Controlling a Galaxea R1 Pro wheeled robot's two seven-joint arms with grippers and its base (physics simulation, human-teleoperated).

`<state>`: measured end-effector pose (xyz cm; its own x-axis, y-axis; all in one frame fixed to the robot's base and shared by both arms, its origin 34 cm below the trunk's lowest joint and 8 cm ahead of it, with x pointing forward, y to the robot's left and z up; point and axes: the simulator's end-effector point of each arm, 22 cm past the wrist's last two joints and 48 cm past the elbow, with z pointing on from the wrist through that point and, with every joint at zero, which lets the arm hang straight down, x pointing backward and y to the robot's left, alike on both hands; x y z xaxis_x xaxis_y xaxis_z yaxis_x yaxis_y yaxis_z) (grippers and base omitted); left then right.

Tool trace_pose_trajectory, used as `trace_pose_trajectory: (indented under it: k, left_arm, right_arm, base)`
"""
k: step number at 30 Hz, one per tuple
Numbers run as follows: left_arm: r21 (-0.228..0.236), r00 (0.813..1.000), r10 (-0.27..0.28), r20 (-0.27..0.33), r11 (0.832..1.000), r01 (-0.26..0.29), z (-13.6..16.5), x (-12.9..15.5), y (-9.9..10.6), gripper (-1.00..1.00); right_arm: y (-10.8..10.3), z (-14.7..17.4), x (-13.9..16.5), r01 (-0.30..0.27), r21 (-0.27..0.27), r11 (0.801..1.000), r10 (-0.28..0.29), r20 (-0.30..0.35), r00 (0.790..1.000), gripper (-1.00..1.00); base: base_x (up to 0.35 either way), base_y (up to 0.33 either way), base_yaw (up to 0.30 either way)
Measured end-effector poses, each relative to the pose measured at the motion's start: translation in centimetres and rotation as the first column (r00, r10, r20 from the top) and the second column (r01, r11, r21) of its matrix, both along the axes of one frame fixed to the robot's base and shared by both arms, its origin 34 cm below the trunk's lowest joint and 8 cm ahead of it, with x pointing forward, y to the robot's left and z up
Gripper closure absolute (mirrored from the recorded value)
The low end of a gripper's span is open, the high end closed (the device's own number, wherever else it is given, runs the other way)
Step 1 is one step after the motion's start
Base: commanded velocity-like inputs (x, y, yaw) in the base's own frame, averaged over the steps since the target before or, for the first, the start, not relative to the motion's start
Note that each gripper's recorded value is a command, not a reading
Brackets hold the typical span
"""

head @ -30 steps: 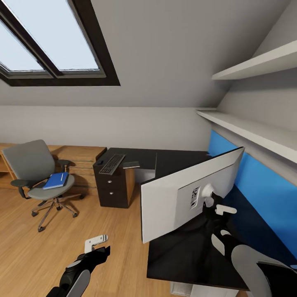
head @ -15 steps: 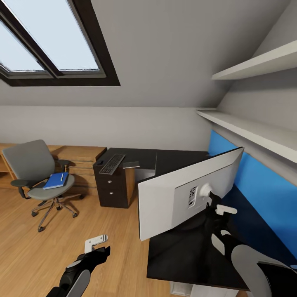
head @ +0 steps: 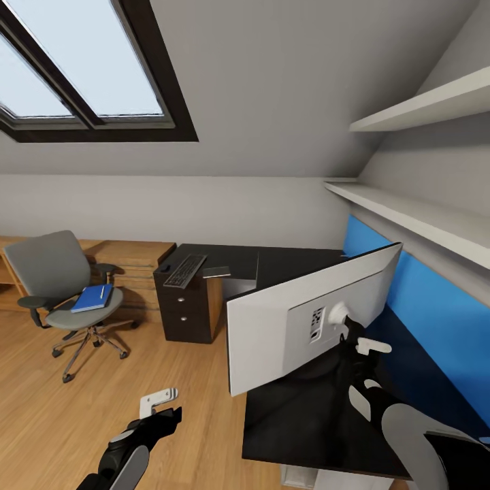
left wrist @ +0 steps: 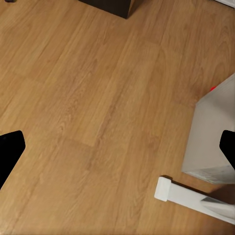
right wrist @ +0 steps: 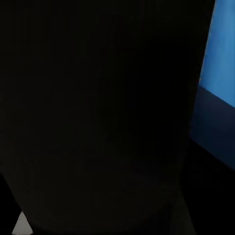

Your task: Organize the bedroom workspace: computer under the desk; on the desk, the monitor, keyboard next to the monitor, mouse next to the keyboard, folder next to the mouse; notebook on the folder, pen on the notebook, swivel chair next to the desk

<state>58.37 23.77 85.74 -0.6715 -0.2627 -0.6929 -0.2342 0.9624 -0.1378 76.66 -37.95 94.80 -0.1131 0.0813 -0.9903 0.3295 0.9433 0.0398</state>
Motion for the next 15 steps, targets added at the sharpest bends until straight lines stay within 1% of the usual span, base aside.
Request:
trace_pose_trajectory:
  k: [12,15]
  left_arm:
    - [0.006,1.000,-0.001,-0.019,1.000,0.001,-0.80,-0.39,0.05,-1.00]
    - [0.006,1.000,-0.001,-0.020,1.000,0.001,-0.84,-0.42,0.05,-1.00]
  right_arm:
    - [0.05,0.00,0.02,-0.002,0.001,1.000,0.002,0.000,1.000,1.00]
    - [0.18,0.04,0.09,-0.009,-0.004,1.000,0.009,-0.001,1.000,1.00]
  base:
    - [0.000,-0.001,0.000]
    - [0.000,-0.079,0.000]
